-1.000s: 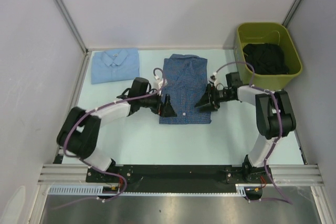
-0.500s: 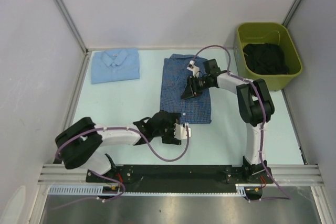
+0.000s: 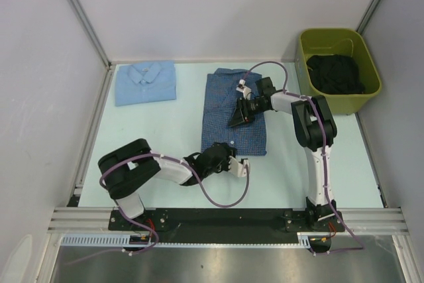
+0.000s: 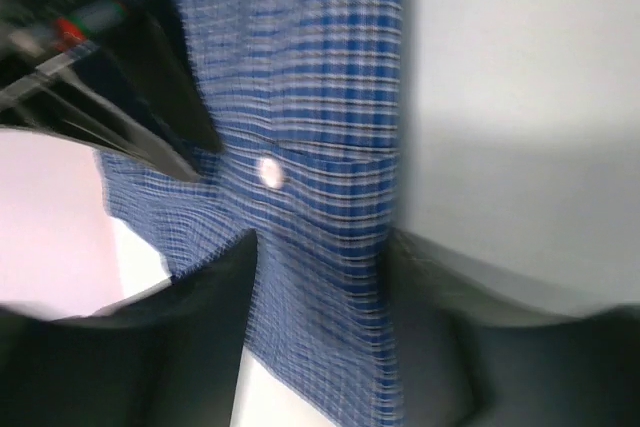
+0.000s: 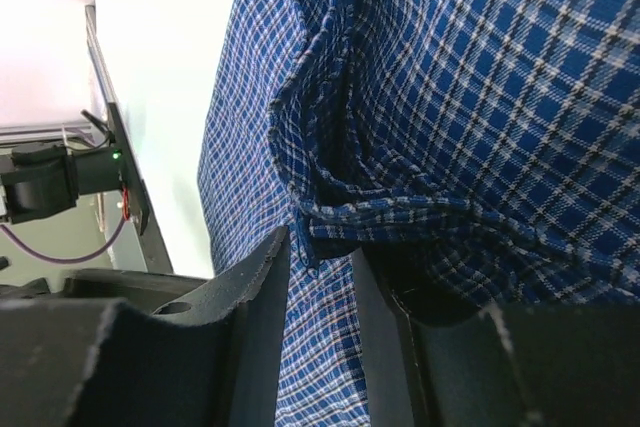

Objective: Fold and stack the long sleeve shirts
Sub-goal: Fold the shirt

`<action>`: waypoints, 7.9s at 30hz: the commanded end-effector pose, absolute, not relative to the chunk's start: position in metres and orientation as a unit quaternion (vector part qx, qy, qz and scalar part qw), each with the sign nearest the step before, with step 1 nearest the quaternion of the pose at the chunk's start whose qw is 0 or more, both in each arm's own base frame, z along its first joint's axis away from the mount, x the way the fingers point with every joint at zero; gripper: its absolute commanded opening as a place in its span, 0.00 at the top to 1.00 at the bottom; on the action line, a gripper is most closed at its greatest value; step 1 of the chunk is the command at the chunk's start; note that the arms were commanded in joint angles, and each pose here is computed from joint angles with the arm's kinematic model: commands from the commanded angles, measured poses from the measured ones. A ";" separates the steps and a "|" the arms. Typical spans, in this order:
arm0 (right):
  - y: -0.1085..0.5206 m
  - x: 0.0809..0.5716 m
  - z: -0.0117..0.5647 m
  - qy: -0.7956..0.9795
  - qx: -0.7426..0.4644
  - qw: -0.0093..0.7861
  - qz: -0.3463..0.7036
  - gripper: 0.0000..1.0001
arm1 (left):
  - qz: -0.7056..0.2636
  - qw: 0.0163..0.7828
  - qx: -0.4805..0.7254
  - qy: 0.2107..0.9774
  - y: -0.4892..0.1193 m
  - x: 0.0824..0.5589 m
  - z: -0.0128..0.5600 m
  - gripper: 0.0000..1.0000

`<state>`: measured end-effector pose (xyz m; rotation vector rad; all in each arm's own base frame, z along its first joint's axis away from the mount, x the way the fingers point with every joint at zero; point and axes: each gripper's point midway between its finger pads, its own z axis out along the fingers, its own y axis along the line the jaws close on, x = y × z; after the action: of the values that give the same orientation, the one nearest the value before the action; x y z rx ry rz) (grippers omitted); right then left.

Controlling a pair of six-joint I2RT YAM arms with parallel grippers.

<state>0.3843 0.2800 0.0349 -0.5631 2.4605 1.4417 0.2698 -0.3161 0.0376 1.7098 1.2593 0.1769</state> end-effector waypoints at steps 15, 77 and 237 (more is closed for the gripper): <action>0.287 0.382 0.087 0.821 -0.202 0.154 0.512 0.57 | -0.099 0.339 0.740 0.572 -0.304 0.188 0.058 1.00; 0.286 0.386 0.034 0.811 -0.360 0.066 0.457 0.52 | -0.160 0.248 0.655 0.696 -0.299 0.345 0.069 1.00; 0.212 0.437 0.271 0.794 -0.137 0.339 0.486 0.00 | -0.365 0.510 0.320 0.710 -0.192 0.377 0.303 0.01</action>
<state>0.4740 0.1736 0.2574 -0.4952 2.0776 0.9890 0.4135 -0.1655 0.2740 0.8340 1.8710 -0.6540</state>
